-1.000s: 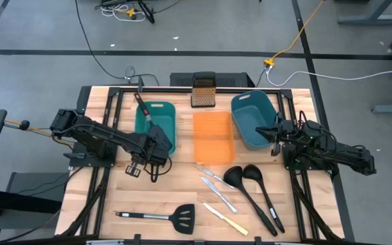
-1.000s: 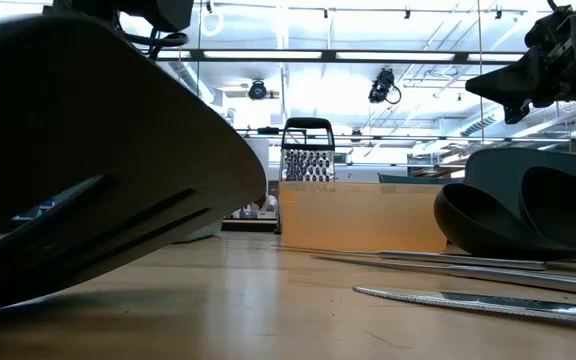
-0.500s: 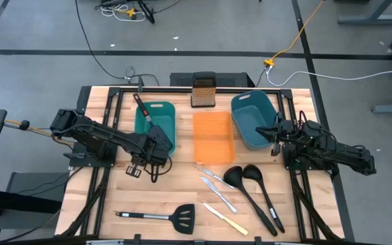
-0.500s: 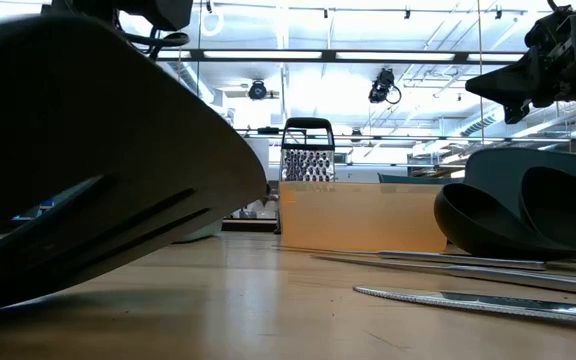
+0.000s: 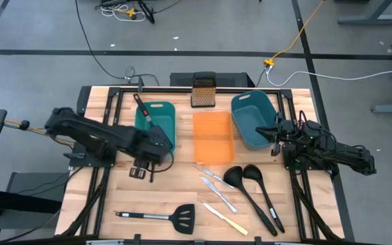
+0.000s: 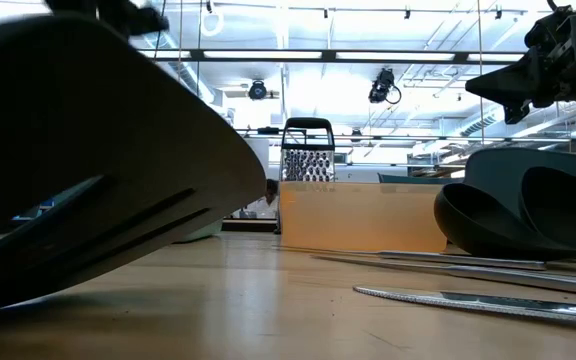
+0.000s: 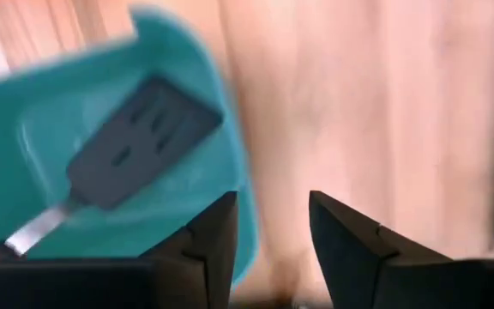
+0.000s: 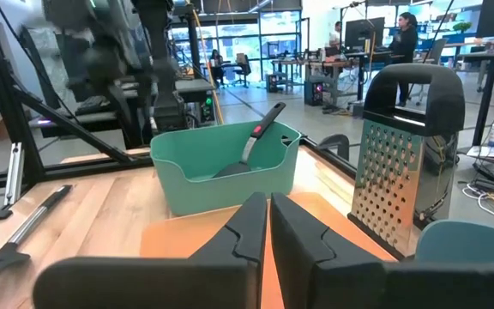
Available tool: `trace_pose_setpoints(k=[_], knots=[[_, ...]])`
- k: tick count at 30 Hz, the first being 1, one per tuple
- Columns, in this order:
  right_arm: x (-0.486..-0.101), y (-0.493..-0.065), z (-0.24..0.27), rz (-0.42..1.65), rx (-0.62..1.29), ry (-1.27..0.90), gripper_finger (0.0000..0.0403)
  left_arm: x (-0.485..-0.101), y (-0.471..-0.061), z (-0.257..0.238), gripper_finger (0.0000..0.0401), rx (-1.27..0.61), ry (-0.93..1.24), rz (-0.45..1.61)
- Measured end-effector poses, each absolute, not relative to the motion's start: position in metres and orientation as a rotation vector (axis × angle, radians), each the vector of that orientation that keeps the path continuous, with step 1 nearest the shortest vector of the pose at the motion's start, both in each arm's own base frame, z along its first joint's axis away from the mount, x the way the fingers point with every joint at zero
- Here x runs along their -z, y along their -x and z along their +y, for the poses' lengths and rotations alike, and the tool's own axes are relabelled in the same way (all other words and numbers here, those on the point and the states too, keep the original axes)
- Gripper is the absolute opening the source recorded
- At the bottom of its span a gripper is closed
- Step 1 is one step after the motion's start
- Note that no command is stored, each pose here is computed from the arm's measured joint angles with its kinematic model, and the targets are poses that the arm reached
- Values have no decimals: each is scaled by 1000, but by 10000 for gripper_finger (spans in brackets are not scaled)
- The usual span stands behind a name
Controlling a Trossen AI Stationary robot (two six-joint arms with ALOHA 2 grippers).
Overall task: Pick & Place Kitchen Items
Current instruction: Put the yellow knife into the orange bin
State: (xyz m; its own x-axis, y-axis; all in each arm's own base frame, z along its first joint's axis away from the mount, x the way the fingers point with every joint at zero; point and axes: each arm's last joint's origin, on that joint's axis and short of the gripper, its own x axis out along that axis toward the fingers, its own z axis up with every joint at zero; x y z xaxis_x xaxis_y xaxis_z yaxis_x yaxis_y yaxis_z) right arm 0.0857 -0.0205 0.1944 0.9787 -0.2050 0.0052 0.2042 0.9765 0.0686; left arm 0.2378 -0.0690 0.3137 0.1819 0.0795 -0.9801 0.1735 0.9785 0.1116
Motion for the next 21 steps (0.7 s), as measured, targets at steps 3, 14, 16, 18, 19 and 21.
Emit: trace_pose_setpoints(k=[3,14,16,18,19,21], knots=[[-195,-86,-21,-14,206,-68,28,-336,-221,-72,132,80,-144,1146],[-195,-86,-21,-19,206,-67,28,-303,-134,-34,8,-243,110,224],[-195,-86,-21,-20,207,-68,28,-285,-129,-32,8,-229,91,105],[-195,-86,-21,-21,206,-71,28,-265,-127,-31,6,-222,66,21],[-195,-86,-21,-20,206,-72,28,-255,-126,-30,5,-227,51,-1],[-195,-86,-21,-19,207,-72,28,-235,-123,-28,5,-252,38,-36]])
